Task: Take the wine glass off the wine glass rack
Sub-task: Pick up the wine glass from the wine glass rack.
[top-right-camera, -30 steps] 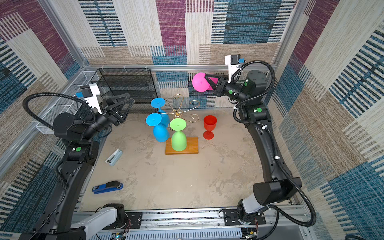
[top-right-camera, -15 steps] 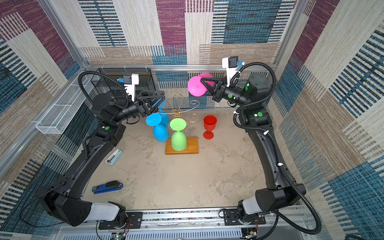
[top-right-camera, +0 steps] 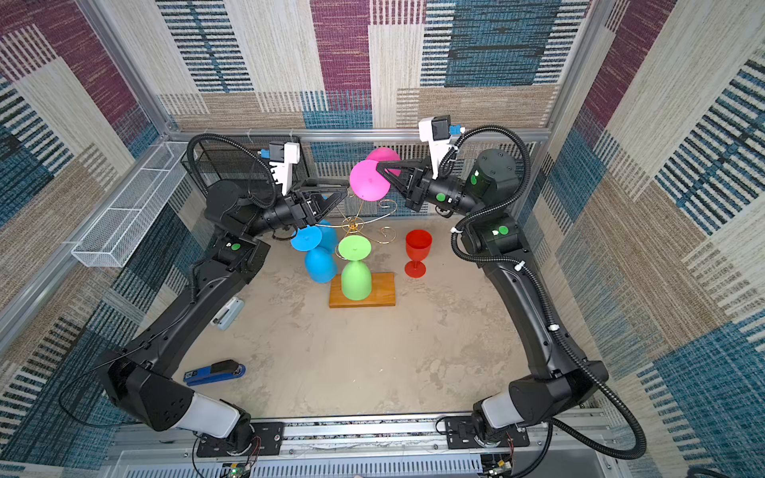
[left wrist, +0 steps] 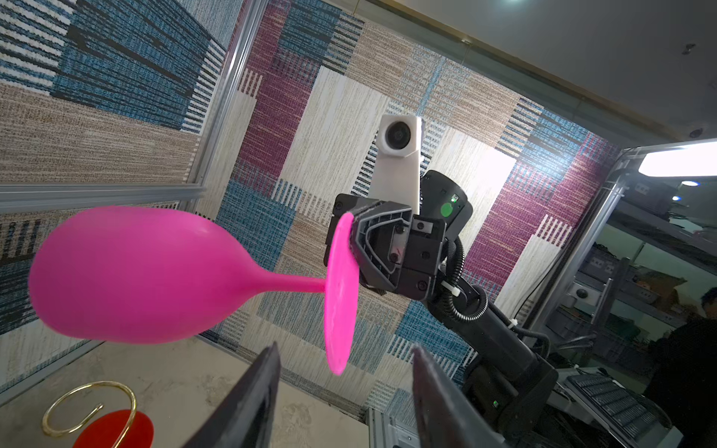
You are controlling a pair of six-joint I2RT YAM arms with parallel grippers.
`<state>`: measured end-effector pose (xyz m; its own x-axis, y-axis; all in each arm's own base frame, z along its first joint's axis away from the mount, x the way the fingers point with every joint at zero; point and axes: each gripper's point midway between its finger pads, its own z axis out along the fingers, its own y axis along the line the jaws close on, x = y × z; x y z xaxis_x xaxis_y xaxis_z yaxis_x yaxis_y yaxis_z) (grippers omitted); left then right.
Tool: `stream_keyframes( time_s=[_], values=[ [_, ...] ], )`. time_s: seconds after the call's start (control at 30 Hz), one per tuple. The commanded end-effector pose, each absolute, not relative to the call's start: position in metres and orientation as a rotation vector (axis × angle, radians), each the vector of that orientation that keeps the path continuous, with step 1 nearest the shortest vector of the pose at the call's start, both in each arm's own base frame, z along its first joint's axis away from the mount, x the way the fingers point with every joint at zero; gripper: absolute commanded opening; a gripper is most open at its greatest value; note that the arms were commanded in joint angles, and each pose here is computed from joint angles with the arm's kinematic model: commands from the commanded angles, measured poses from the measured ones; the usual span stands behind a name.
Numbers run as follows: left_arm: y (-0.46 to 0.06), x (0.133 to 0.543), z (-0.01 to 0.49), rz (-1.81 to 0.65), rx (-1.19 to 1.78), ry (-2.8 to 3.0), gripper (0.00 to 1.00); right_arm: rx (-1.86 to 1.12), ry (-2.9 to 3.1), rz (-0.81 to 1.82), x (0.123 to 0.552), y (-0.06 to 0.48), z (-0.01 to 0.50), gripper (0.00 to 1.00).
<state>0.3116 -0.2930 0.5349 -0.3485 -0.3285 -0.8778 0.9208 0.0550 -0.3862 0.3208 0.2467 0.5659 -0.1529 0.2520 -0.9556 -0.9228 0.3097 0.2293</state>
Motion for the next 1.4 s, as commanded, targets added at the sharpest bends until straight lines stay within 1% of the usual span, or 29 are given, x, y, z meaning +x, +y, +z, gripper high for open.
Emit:
stream_keyframes(
  time_s=[0.0, 0.17, 0.37, 0.57, 0.73, 0.77, 0.97, 1.0, 1.03, 1.13, 1.2, 1.23, 1.27, 1.37],
  values=[
    [-0.295, 0.306, 0.544, -1.535, 0.693, 1.238, 0.57, -0.711, 1.276, 1.187, 0.316, 0.251, 0.574, 0.00],
    [-0.299, 0.309, 0.541, -1.542, 0.692, 1.244, 0.55, -0.723, 1.277, 1.202, 0.315, 0.259, 0.571, 0.00],
    [-0.302, 0.310, 0.541, -1.556, 0.694, 1.238, 0.43, -0.732, 1.284, 1.218, 0.315, 0.266, 0.567, 0.00],
    [-0.302, 0.308, 0.546, -1.571, 0.694, 1.215, 0.26, -0.739, 1.289, 1.228, 0.316, 0.271, 0.563, 0.00],
    [-0.300, 0.304, 0.550, -1.574, 0.689, 1.204, 0.04, -0.742, 1.291, 1.234, 0.315, 0.274, 0.561, 0.00],
    [-0.297, 0.300, 0.558, -1.571, 0.696, 1.163, 0.00, -0.741, 1.290, 1.231, 0.315, 0.274, 0.561, 0.00],
    [-0.286, 0.301, 0.574, -1.580, 0.596, 1.143, 0.00, -0.732, 1.282, 1.206, 0.312, 0.271, 0.566, 0.00],
    [-0.283, 0.300, 0.577, -1.580, 0.578, 1.141, 0.00, -0.726, 1.279, 1.193, 0.311, 0.269, 0.568, 0.01],
    [-0.281, 0.302, 0.579, -1.581, 0.548, 1.144, 0.00, -0.713, 1.278, 1.170, 0.310, 0.265, 0.570, 0.11],
    [-0.272, 0.309, 0.582, -1.574, 0.447, 1.177, 0.00, -0.653, 1.260, 1.067, 0.307, 0.251, 0.578, 0.52],
    [-0.264, 0.313, 0.584, -1.570, 0.372, 1.191, 0.00, -0.604, 1.242, 0.969, 0.307, 0.237, 0.579, 0.73],
    [-0.259, 0.317, 0.586, -1.569, 0.327, 1.199, 0.00, -0.586, 1.233, 0.912, 0.307, 0.230, 0.578, 0.80],
    [-0.256, 0.319, 0.587, -1.574, 0.287, 1.211, 0.00, -0.578, 1.220, 0.857, 0.306, 0.224, 0.576, 0.84],
    [-0.247, 0.327, 0.590, -1.588, 0.190, 1.238, 0.00, -0.611, 1.172, 0.728, 0.302, 0.216, 0.563, 0.92]
  ],
)
